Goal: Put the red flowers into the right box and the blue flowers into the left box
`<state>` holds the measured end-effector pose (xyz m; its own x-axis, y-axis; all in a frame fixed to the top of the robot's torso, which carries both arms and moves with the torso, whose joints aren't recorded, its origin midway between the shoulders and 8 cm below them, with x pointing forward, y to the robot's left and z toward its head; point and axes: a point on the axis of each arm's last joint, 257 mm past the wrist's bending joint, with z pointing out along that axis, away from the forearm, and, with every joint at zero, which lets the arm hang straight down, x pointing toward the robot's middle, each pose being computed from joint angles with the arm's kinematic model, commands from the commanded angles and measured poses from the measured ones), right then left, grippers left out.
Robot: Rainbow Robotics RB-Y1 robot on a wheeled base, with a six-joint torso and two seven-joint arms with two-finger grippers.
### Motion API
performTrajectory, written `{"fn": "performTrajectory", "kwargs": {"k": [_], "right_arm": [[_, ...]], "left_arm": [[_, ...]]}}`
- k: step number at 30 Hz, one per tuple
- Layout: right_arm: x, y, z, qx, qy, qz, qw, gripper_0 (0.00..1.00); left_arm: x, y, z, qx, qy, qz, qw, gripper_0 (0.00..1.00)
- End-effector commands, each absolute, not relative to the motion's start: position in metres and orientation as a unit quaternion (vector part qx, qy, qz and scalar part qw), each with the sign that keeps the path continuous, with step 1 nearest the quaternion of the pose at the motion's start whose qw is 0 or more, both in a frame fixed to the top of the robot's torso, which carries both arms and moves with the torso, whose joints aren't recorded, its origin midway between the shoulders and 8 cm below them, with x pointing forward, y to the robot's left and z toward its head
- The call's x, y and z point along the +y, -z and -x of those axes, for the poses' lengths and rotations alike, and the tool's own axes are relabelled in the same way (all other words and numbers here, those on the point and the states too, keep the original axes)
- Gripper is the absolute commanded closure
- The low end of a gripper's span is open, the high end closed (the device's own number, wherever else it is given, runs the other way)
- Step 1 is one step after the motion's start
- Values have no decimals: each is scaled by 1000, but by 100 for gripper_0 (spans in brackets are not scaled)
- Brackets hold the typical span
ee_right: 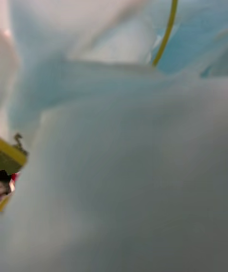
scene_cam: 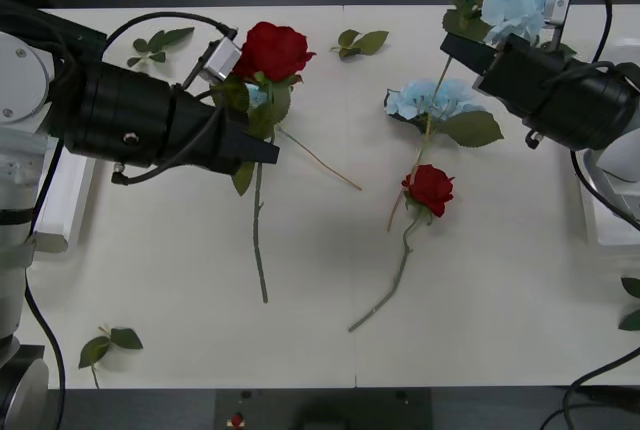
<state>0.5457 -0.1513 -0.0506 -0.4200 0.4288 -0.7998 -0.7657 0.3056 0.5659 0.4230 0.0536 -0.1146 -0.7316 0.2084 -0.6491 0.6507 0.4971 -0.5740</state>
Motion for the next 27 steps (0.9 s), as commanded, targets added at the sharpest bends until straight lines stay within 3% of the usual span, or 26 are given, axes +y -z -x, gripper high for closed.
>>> {"fn": "performTrajectory", "kwargs": {"k": [1, 14, 25, 27], "right_arm": [[-189, 70, -555, 661, -521, 151, 518, 100], [-294, 141, -570, 807, -371, 105, 448, 100], [-331, 179, -575, 856, -282, 98, 421, 100], [-334, 179, -576, 857, -275, 98, 425, 96]], "left_arm": [[45, 77, -432, 780, 447, -322, 298, 100], [36, 9, -446, 690, 540, -366, 315, 100], [23, -6, -452, 669, 564, -369, 313, 100], [19, -7, -452, 667, 561, -377, 315, 100]]}}
